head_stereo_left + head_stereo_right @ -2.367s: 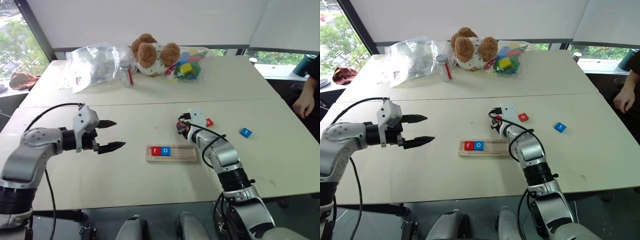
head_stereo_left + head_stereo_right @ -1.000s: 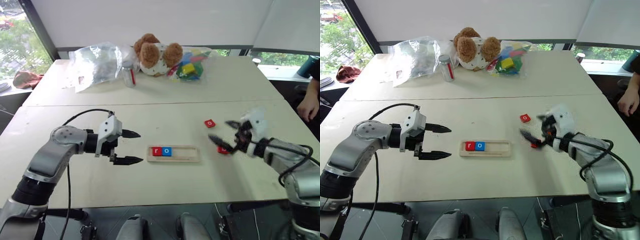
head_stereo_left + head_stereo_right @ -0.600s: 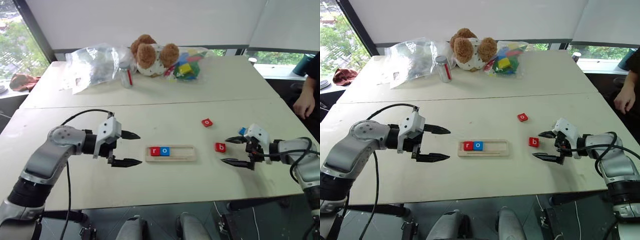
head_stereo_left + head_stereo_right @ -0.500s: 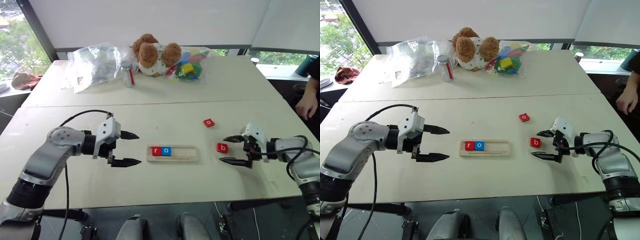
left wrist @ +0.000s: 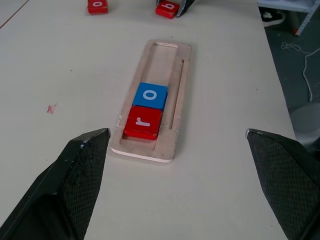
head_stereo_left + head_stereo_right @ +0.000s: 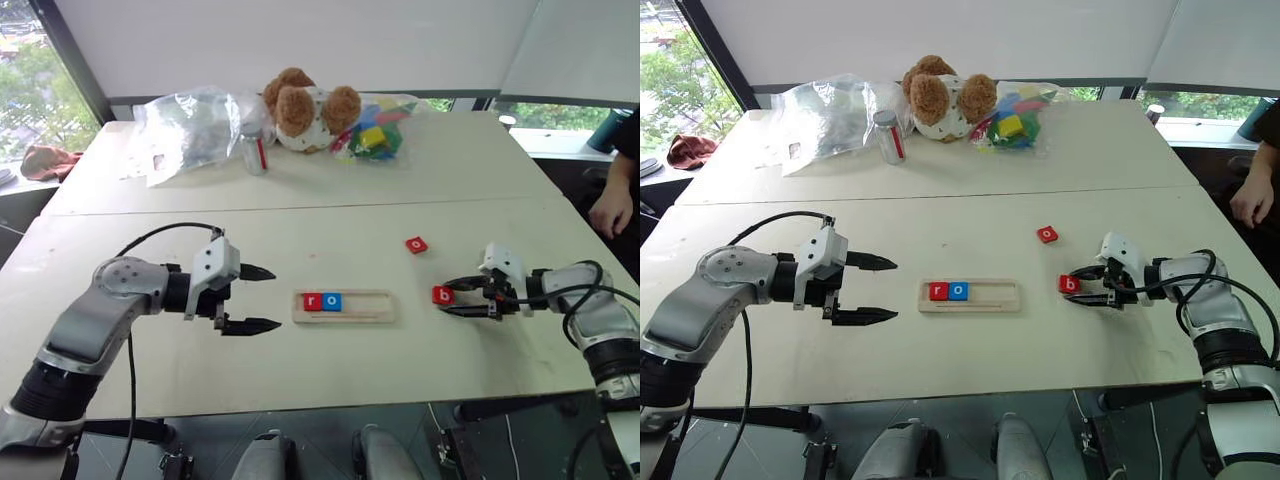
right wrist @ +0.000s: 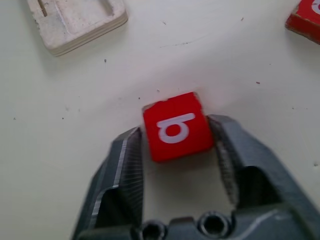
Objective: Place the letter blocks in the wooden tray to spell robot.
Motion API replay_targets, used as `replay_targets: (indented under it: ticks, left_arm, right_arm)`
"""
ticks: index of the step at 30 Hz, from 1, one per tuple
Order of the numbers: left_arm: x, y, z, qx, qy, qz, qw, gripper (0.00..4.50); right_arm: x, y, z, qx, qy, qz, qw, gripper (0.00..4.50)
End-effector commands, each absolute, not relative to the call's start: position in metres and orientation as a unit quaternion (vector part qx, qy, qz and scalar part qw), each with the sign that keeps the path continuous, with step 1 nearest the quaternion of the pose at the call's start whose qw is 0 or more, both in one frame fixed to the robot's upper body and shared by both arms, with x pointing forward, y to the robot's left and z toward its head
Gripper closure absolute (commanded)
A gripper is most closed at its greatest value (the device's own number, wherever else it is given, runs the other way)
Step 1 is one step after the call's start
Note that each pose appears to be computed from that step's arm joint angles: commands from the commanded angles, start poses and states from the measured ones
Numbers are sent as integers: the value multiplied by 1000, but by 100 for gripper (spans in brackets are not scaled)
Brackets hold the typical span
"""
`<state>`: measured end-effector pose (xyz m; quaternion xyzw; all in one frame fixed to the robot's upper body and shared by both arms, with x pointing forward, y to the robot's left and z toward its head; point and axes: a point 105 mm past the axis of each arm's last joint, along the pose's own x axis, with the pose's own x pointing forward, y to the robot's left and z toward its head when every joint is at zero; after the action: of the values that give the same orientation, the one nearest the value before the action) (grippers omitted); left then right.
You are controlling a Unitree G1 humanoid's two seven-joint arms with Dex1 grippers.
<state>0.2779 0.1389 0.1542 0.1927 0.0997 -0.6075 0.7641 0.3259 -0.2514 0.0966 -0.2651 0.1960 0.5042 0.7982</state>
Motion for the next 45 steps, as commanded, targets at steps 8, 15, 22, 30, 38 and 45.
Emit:
replay_targets:
  ticks: [8, 15, 22, 30, 38, 45]
  left_arm:
    - [288, 157, 166, 221, 90, -573, 784, 0]
    - [289, 159, 162, 220, 98, -570, 785, 0]
    - [289, 159, 162, 219, 92, -563, 792, 0]
    - [290, 154, 160, 211, 84, -558, 798, 0]
    - [289, 150, 158, 205, 81, -556, 802, 0]
    - [290, 150, 157, 204, 81, -552, 805, 0]
  right_arm:
    - [322, -178, 142, -234, 147, 564, 778, 335]
    - [313, -119, 135, -258, 132, 607, 740, 335]
    - [319, -103, 122, -282, 161, 608, 725, 335]
    - [328, -100, 114, -300, 175, 605, 716, 335]
    - [330, -95, 111, -285, 177, 614, 714, 335]
    - [327, -88, 110, -277, 177, 625, 708, 335]
